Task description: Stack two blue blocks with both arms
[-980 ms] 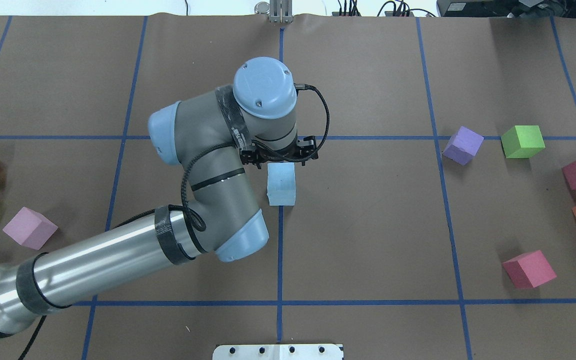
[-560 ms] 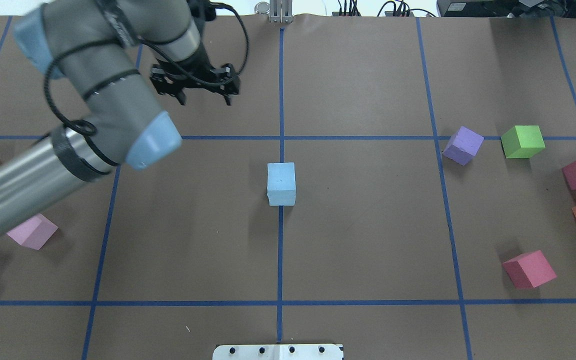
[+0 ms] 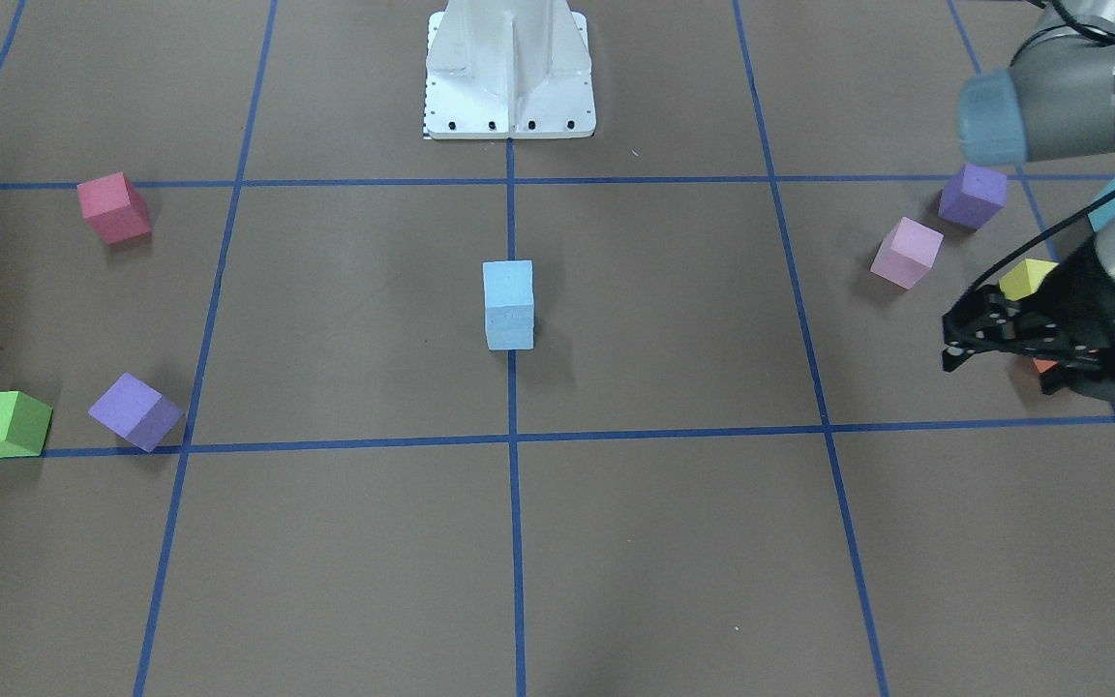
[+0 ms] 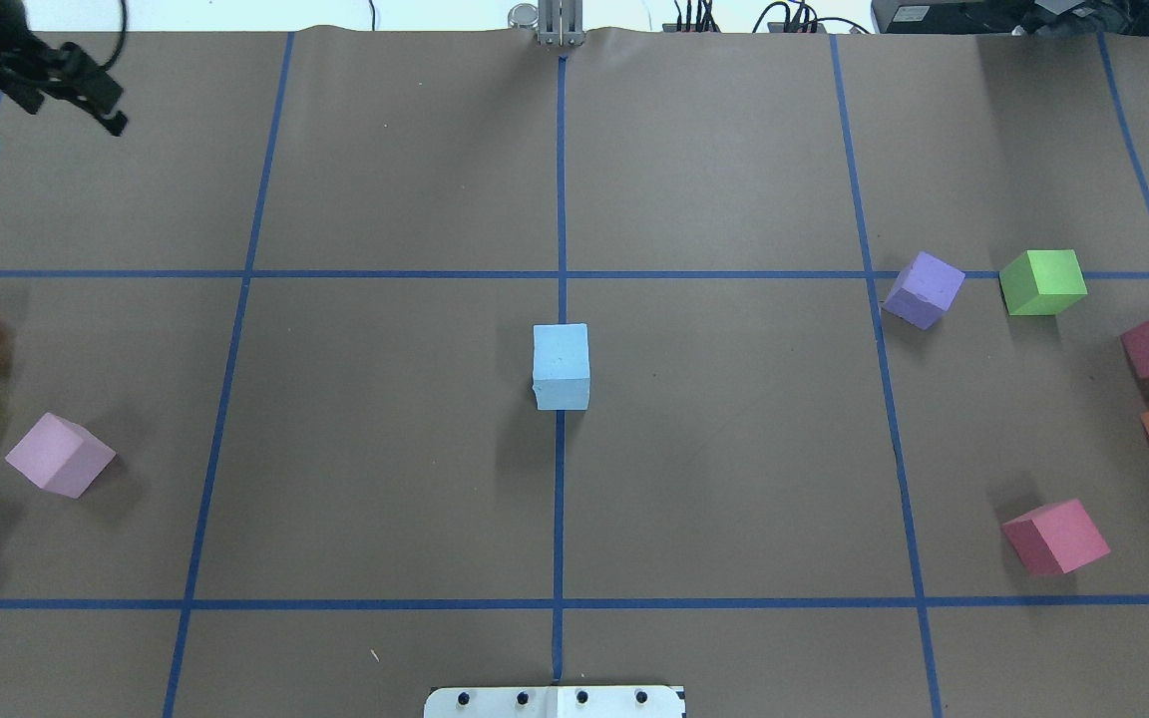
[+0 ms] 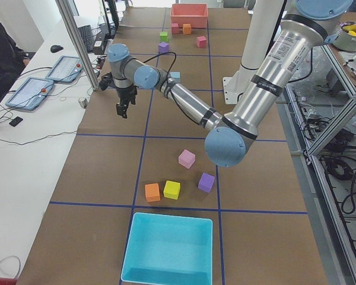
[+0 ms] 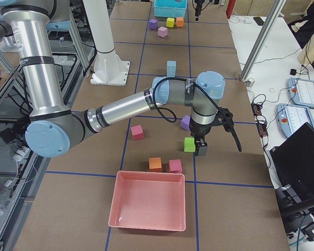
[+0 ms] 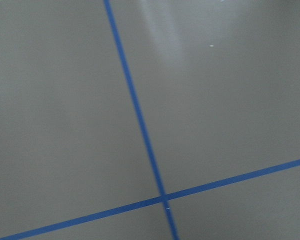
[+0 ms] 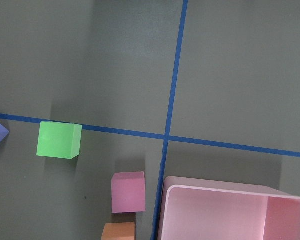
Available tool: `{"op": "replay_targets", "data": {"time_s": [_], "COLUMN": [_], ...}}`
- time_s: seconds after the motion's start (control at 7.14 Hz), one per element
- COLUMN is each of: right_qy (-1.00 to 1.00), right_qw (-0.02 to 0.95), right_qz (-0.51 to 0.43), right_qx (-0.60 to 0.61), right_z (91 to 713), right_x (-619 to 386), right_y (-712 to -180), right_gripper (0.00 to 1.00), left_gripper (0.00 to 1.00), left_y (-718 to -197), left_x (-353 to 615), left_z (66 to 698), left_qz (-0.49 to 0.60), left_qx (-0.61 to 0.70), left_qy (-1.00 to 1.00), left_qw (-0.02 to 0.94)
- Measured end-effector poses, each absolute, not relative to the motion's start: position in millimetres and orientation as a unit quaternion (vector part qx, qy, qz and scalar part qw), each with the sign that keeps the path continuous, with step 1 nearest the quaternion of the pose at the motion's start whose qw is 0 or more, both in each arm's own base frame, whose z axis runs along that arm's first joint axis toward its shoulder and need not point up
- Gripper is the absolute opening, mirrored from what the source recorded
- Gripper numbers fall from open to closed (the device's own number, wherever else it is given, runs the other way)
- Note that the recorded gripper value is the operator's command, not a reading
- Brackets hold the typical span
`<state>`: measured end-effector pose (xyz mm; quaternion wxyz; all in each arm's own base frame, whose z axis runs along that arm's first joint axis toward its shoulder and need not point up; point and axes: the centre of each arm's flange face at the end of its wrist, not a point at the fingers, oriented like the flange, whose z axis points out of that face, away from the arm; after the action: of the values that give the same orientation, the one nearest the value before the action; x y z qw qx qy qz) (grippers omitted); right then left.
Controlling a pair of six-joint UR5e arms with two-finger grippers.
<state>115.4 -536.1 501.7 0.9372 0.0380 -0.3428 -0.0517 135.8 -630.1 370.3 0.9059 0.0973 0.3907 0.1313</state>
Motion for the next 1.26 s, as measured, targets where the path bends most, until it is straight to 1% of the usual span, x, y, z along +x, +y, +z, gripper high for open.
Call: {"op": "replay_targets", "data": {"time_s": [0.14,0.28,0.7,0.98,1.26], "right_qy": [-0.343,-0.343,-0.342,-0.341,-0.341], "right_qw": [0.937,0.937,0.938,0.938,0.938], "right_qz": [-0.052,-0.052,-0.052,-0.053,-0.053], "right_qx": [0.038,0.038,0.039,0.038,0.035], "right_z": [501.7,501.7,501.4,502.8,505.4], "right_x": [115.4,115.3,115.1,114.5,114.1], "right_y": [-536.1,-535.9,-535.6,-535.8,-534.8], "right_gripper": [1.0,1.0,1.0,1.0,1.0], "left_gripper": [0.98,0.98,0.98,0.98,0.98], "left_y": [-625.1,-621.5,-601.5,-595.0,-591.9], "left_x": [87.5,57.2,14.1,0.0,-6.3], "left_z": [415.3,446.1,509.1,536.2,546.9], "left_qz": [0.143,0.148,0.143,0.136,0.129], "left_qx": [0.099,0.098,0.098,0.1,0.098], "left_qy": [0.385,0.381,0.376,0.377,0.382], "left_qw": [0.906,0.907,0.91,0.911,0.91]}}
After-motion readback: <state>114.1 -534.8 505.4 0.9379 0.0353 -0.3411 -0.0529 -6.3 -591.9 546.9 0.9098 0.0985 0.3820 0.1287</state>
